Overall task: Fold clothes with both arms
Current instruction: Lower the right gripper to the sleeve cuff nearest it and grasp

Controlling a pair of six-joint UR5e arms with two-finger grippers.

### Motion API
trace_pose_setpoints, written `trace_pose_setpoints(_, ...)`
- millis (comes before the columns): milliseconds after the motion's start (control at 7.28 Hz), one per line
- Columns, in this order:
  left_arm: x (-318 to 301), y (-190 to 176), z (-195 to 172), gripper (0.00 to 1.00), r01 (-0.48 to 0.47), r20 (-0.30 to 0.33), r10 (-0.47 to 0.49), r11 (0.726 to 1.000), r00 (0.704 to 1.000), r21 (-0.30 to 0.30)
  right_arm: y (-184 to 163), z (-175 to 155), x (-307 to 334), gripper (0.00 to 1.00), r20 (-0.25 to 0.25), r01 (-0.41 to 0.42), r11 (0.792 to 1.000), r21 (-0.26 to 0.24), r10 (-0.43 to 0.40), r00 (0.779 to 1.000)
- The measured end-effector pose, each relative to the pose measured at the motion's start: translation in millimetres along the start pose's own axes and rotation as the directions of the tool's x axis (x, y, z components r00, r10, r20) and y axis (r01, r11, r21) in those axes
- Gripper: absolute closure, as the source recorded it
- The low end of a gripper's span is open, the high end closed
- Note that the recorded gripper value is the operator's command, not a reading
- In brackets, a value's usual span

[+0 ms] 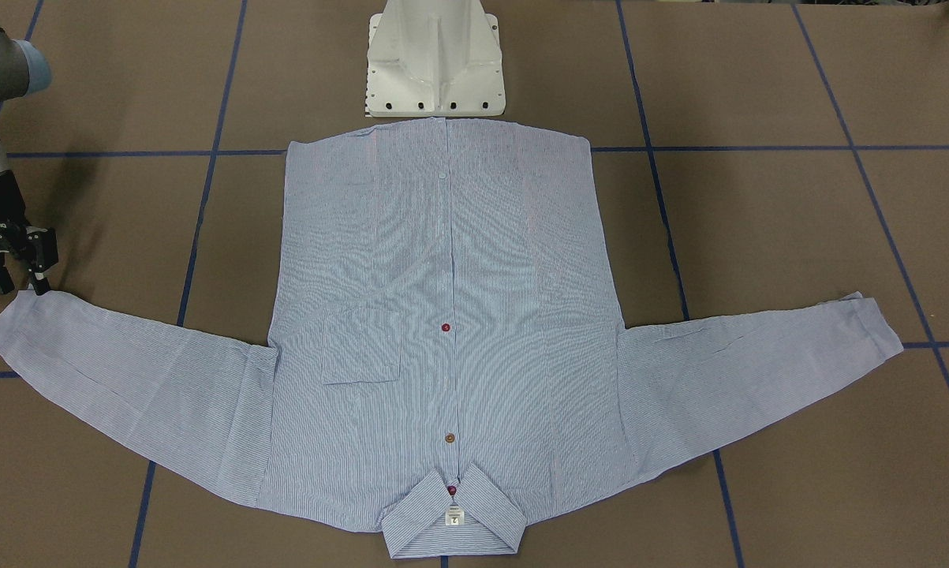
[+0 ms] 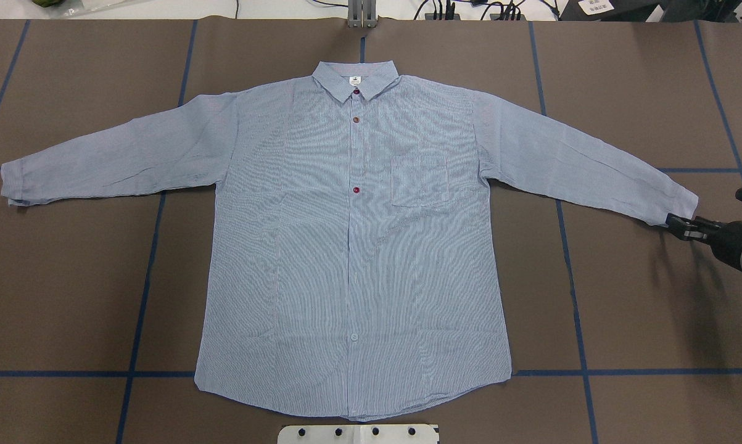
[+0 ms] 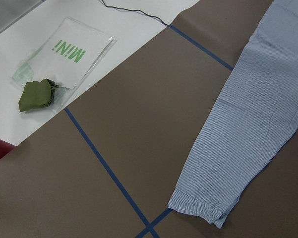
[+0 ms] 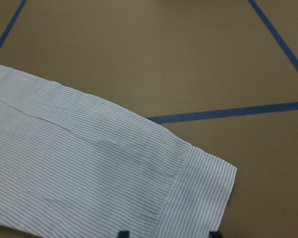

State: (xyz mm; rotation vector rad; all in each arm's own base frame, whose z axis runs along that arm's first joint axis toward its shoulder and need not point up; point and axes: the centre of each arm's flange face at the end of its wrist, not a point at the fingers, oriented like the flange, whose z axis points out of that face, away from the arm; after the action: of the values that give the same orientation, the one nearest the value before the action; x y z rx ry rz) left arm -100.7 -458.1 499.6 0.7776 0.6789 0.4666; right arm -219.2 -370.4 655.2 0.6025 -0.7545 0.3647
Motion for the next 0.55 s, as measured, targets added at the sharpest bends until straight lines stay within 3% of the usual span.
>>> trace_pose_setpoints(275, 0.5, -0.7, -0.7, 0.0, -0.001, 0.0, 0.001, 1.0, 1.0, 0.001, 2.6, 4.6, 7.8, 0.5, -0.021, 0.004, 1.0, 0.006, -0.003, 1.0)
trace_pose_setpoints(549, 0.8, -1.0, -0.7, 0.0, -0.003, 0.0, 0.003, 1.0, 1.0, 0.002, 3.7, 6.1, 8.7, 0.78, -0.024, 0.005, 1.0, 0.007, -0.005, 1.0)
